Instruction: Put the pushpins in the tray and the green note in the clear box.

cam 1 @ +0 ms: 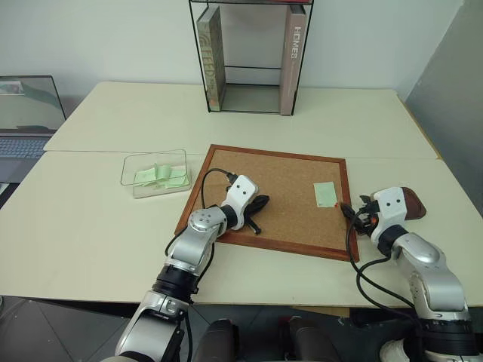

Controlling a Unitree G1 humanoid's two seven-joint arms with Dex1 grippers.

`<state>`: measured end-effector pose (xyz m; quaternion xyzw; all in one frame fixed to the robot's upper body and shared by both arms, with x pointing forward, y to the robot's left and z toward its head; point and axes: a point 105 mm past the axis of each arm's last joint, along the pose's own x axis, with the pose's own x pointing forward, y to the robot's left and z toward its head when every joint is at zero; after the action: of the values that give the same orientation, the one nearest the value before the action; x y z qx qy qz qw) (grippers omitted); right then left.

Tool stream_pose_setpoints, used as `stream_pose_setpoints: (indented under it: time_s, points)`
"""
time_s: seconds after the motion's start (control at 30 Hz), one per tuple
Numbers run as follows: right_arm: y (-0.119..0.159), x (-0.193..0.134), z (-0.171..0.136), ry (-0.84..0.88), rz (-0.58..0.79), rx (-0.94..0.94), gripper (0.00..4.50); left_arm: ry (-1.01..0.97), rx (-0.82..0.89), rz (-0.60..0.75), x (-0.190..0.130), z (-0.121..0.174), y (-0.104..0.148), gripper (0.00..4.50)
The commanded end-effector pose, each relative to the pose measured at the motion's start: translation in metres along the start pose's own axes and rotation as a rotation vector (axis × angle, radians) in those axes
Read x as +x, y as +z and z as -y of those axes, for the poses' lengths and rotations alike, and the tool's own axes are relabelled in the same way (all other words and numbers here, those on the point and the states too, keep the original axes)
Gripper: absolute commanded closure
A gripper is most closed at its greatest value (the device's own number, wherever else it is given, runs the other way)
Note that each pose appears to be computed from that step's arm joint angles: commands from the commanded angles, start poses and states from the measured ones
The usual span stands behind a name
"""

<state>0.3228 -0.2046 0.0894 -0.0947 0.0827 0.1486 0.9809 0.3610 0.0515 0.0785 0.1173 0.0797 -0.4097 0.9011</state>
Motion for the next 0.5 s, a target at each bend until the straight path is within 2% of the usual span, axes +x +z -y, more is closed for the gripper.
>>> stream_pose_setpoints:
  time_s: [0.03,0.43,0.5]
  points:
    - [0.0096,0.0052,-0.0029,0.005,0.041,-0.027,1.43,-0.045,-0.008,-0.048,0.0027,0.0118,-0.0130,4.50]
    - [0.0077,0.0123,-0.0046,0.016,0.043,-0.022,1.43,-0.045,-0.010,-0.051,0.0012,0.0125,-0.0143,4.50]
    - [0.0068,0.0120,-0.0045,0.017,0.041,-0.020,1.73,-0.045,-0.011,-0.052,0.0009,0.0127,-0.0148,4.50]
